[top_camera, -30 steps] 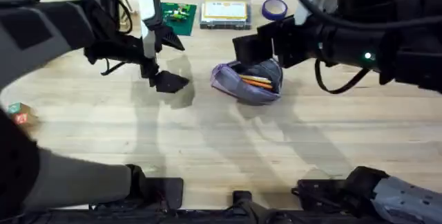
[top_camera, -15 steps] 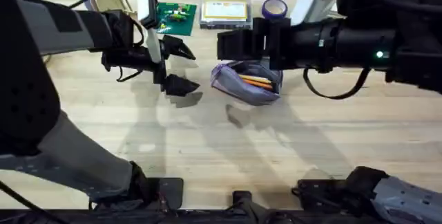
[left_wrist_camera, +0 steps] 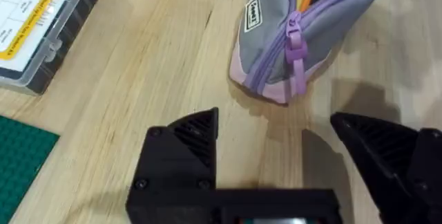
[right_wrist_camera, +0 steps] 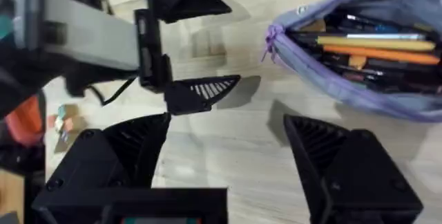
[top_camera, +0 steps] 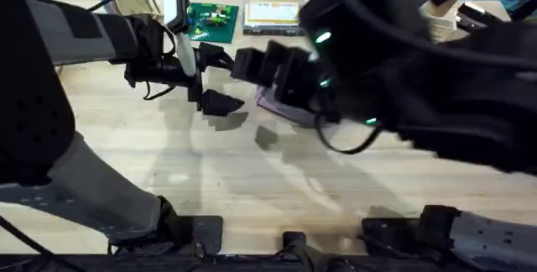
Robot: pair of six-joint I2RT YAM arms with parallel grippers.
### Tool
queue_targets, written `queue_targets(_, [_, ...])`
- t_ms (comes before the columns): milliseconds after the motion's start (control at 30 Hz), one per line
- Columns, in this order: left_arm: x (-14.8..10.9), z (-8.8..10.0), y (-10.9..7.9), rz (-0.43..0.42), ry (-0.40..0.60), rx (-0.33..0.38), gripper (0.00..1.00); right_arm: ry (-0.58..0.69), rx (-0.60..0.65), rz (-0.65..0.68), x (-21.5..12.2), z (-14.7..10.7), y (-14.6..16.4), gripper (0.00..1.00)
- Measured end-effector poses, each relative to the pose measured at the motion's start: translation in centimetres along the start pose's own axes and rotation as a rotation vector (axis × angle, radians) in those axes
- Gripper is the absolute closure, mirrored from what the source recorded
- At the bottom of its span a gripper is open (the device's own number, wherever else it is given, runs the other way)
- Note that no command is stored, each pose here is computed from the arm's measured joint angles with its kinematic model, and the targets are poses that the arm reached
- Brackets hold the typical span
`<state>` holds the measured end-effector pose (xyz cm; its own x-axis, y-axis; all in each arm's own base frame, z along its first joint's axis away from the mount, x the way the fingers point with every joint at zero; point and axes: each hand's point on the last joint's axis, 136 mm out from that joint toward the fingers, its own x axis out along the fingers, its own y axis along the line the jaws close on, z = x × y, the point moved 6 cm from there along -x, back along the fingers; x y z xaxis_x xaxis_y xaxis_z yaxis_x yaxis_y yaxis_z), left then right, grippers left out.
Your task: Unzip the bag, pick up the pens from the table one at a time and place them inside, then zip the bag closed.
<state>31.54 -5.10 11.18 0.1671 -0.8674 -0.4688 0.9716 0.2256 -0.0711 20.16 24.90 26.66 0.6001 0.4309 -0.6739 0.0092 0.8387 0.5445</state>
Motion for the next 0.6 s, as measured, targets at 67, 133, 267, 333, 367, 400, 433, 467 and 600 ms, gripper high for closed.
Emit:
queue_targets(67, [0.0, 0.0, 0.0, 0.000, 0.000, 0.000, 0.008, 0.003, 0.031, -0.031, 1.0, -0.8, 0.1, 0.003])
queue_targets(133, [0.0, 0.0, 0.0, 0.000, 0.000, 0.000, 0.008, 0.008, 0.059, -0.060, 2.3, -1.6, 0.1, 0.003])
queue_targets(267, [0.0, 0.0, 0.0, 0.000, 0.000, 0.000, 0.008, 0.006, 0.095, -0.085, 4.2, -2.5, 0.4, 0.002])
queue_targets(333, [0.0, 0.0, 0.0, 0.000, 0.000, 0.000, 0.008, -0.002, 0.107, -0.094, 4.8, -2.6, 0.3, 0.002])
queue_targets(367, [0.0, 0.0, 0.0, 0.000, 0.000, 0.000, 0.007, -0.008, 0.110, -0.098, 5.1, -2.6, 0.3, 0.002])
queue_targets(400, [0.0, 0.0, 0.0, 0.000, 0.000, 0.000, 0.008, -0.019, 0.116, -0.100, 5.3, -2.5, 0.4, 0.002])
queue_targets(433, [0.0, 0.0, 0.0, 0.000, 0.000, -0.001, 0.007, -0.029, 0.121, -0.100, 5.5, -2.4, 0.4, 0.002])
queue_targets(467, [0.0, 0.0, 0.0, 0.000, 0.000, -0.001, 0.007, -0.038, 0.128, -0.099, 5.7, -2.4, 0.5, 0.002])
queue_targets(600, [0.0, 0.0, 0.0, 0.000, 0.000, 0.000, 0.008, -0.059, 0.144, -0.104, 6.8, -2.5, 0.6, 0.002])
